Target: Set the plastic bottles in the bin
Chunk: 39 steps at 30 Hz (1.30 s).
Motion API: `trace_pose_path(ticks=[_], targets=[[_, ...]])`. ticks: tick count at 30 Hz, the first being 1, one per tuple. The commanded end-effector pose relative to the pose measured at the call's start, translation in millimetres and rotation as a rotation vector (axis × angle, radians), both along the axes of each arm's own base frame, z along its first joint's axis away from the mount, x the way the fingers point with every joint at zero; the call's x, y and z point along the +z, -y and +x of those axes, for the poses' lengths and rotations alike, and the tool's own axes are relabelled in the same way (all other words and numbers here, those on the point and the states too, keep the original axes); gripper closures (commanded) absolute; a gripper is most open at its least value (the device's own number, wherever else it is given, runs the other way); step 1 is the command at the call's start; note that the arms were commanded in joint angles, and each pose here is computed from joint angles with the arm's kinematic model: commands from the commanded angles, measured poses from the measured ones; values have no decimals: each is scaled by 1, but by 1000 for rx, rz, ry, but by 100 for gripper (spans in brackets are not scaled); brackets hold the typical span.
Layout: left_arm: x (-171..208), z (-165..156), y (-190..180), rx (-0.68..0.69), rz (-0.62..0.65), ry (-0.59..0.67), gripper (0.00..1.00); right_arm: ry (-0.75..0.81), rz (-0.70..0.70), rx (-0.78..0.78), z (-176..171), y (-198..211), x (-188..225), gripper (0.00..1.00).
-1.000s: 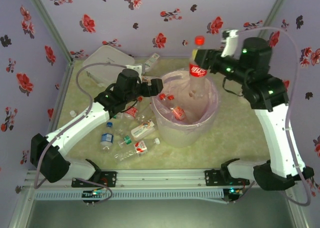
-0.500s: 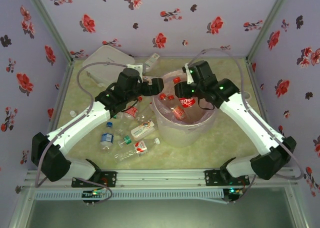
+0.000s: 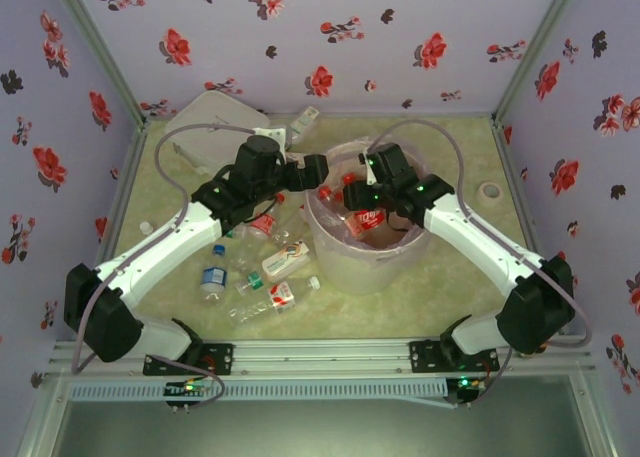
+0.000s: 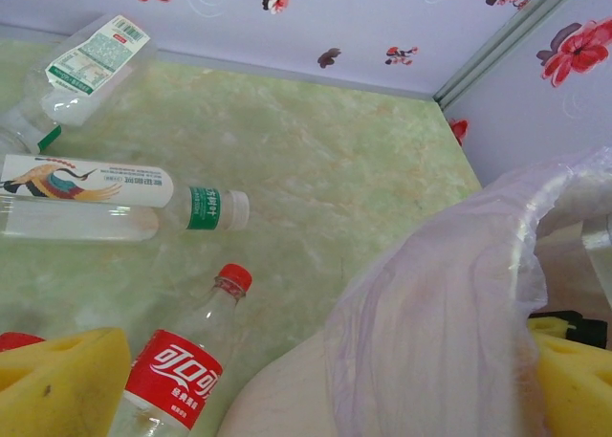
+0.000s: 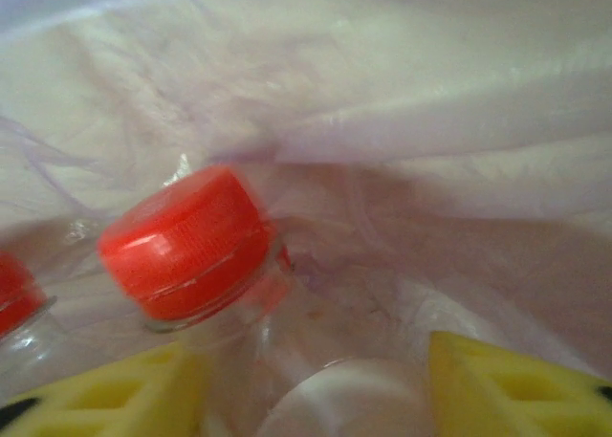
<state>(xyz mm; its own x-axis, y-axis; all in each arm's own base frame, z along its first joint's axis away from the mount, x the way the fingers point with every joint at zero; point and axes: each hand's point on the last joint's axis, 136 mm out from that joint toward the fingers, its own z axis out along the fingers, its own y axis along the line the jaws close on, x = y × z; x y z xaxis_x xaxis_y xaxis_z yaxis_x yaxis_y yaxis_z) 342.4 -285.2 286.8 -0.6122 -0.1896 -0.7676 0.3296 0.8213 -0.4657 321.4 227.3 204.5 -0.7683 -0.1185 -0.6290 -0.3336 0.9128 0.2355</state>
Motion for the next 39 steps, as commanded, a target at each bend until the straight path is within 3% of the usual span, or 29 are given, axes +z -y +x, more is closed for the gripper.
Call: trace_pose_path(ticks=[1, 3, 5, 12, 16, 20, 28, 34, 39], targets=[[-30, 2, -3, 26, 83, -56, 2, 37, 40, 38, -6, -7, 23, 26], [-29, 2, -3, 26, 82, -54, 2, 52, 17, 41, -9, -1, 35, 10], [-29, 2, -3, 21, 88, -50, 1, 74, -7, 51, -14, 6, 51, 1], [-28, 2, 1, 11, 100, -49, 1, 194, 181, 68, -38, 9, 153, 0], [-28, 1, 13, -12, 101, -43, 1, 272, 75, -75, -32, 53, 182, 0], [-29, -2, 29, -42, 102, -44, 1, 241, -7, -296, -23, 116, 182, 0], [-28, -6, 87, -159, 79, -40, 1, 214, -72, -552, -43, 197, 174, 0], [-28, -11, 133, -257, 87, -29, 1, 163, -32, -648, -53, 224, 158, 0], [-18, -10, 132, -282, 120, 18, 0, 179, -61, -713, -57, 242, 157, 0]])
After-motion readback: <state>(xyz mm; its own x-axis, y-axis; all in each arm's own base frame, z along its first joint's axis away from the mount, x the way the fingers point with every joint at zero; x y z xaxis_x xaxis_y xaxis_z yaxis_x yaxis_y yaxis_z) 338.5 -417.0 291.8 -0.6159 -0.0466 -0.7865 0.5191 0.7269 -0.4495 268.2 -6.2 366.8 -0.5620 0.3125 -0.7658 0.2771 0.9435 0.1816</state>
